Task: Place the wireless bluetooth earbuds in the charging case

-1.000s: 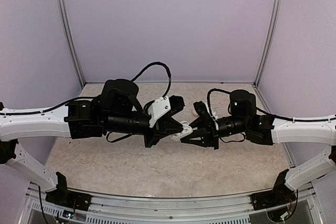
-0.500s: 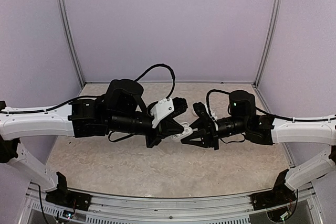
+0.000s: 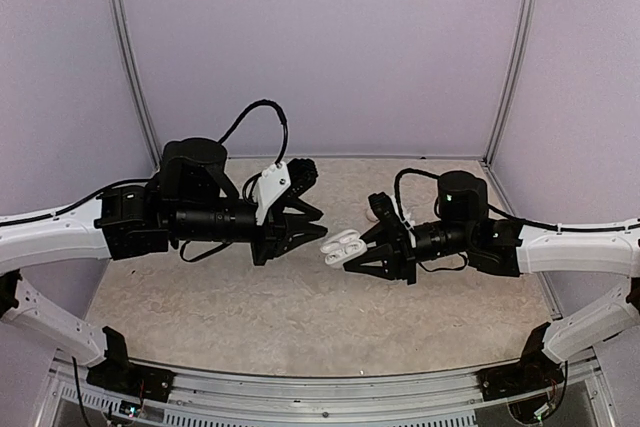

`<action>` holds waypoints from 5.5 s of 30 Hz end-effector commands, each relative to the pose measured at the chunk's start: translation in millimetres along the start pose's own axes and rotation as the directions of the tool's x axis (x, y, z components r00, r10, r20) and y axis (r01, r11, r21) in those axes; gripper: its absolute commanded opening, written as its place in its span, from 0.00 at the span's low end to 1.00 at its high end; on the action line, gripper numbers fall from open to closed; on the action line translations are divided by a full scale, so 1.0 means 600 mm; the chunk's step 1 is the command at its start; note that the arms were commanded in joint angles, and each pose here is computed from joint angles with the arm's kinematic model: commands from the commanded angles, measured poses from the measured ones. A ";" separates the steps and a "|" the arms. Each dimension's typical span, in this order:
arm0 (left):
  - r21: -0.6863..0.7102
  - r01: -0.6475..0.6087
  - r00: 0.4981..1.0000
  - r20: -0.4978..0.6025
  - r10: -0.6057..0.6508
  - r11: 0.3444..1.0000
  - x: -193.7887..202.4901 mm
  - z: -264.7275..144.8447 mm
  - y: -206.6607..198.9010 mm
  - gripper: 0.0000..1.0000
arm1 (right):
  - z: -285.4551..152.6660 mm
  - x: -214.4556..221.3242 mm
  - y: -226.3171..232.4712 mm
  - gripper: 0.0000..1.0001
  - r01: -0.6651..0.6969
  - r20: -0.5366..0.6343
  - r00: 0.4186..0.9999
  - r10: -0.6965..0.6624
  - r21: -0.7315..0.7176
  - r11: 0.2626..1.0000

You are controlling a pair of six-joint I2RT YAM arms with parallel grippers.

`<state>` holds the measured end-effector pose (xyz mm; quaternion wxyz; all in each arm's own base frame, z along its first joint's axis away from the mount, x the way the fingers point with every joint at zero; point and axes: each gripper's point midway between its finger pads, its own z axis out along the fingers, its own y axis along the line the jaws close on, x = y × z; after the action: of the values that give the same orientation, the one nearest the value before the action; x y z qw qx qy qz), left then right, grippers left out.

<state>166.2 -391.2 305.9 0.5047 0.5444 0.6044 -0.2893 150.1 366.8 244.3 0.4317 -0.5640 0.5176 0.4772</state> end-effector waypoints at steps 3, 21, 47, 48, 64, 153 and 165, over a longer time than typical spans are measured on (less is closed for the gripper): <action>0.012 0.048 0.998 0.032 -0.049 0.999 0.009 -0.010 0.013 0.46 | -0.005 -0.019 0.006 0.00 0.038 0.032 0.999 -0.038 -0.003 0.999; 0.221 0.044 0.998 0.041 -0.055 0.974 0.039 0.024 -0.054 0.85 | -0.007 -0.041 0.001 0.00 0.057 0.062 0.996 -0.058 0.010 0.998; 0.040 -0.260 0.964 0.057 0.258 0.965 0.016 0.020 -0.097 0.75 | -0.018 -0.044 -0.015 0.00 -0.084 0.098 0.992 0.083 0.009 0.996; 0.043 -0.269 0.962 0.059 0.267 0.962 0.016 0.019 -0.099 0.74 | -0.018 -0.044 -0.014 0.00 -0.092 0.099 0.991 0.091 0.006 0.996; -0.243 -0.180 0.980 0.041 0.195 0.953 0.022 0.005 -0.006 0.98 | -0.033 -0.042 -0.041 0.00 -0.160 0.105 0.983 0.154 0.050 0.986; -0.612 0.568 0.821 0.381 -0.424 0.550 0.085 -0.112 0.293 0.99 | -0.220 0.258 -0.357 0.79 -0.671 0.199 0.665 0.720 0.582 0.458; -0.585 0.661 0.738 0.395 -0.547 0.470 0.158 -0.140 0.360 0.99 | -0.309 0.132 -0.358 0.99 -0.490 0.205 0.815 0.543 0.744 0.454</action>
<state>350.3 -233.8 296.5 0.6040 0.0492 0.7685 -0.2051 378.2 210.9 187.7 0.4294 -0.1680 0.8161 0.3484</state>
